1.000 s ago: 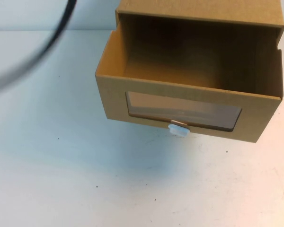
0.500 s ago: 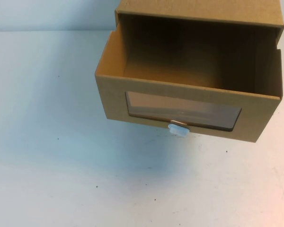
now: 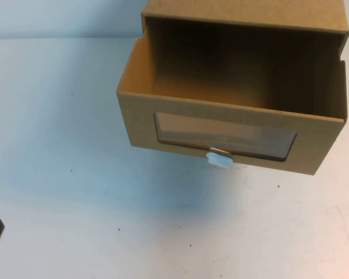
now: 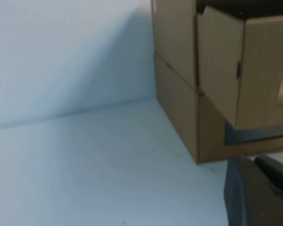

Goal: Open the shoe box
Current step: 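Pull the top drawer of the cardboard box fully open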

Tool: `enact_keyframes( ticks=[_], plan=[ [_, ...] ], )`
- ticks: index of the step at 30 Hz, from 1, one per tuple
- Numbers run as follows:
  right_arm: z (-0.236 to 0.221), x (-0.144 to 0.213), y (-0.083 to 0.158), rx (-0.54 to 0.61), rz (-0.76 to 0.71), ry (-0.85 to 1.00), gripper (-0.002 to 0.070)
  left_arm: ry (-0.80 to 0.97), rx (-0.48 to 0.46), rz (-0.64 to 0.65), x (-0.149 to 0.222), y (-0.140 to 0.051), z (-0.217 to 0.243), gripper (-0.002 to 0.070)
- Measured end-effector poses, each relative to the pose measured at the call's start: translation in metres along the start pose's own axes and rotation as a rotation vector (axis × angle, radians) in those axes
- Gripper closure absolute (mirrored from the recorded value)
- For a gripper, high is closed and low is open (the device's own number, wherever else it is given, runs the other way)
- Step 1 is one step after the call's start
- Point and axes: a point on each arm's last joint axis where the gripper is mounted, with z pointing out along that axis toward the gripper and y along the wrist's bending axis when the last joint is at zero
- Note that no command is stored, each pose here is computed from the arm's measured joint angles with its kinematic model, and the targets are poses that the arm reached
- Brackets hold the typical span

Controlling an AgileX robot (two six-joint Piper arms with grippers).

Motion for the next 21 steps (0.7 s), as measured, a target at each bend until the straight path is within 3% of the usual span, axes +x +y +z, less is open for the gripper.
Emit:
enact_keyframes(
  ticks=[7,21],
  plan=[
    [0.0,-0.001,0.002,-0.019,0.002,-0.011,0.0689,0.061,-0.02,-0.007,0.042,-0.001,0.007,0.0679],
    [0.0,-0.001,0.01,-0.103,0.028,-0.008,0.069,0.075,-0.017,-0.009,0.046,-0.002,0.007,0.0679]
  ],
)
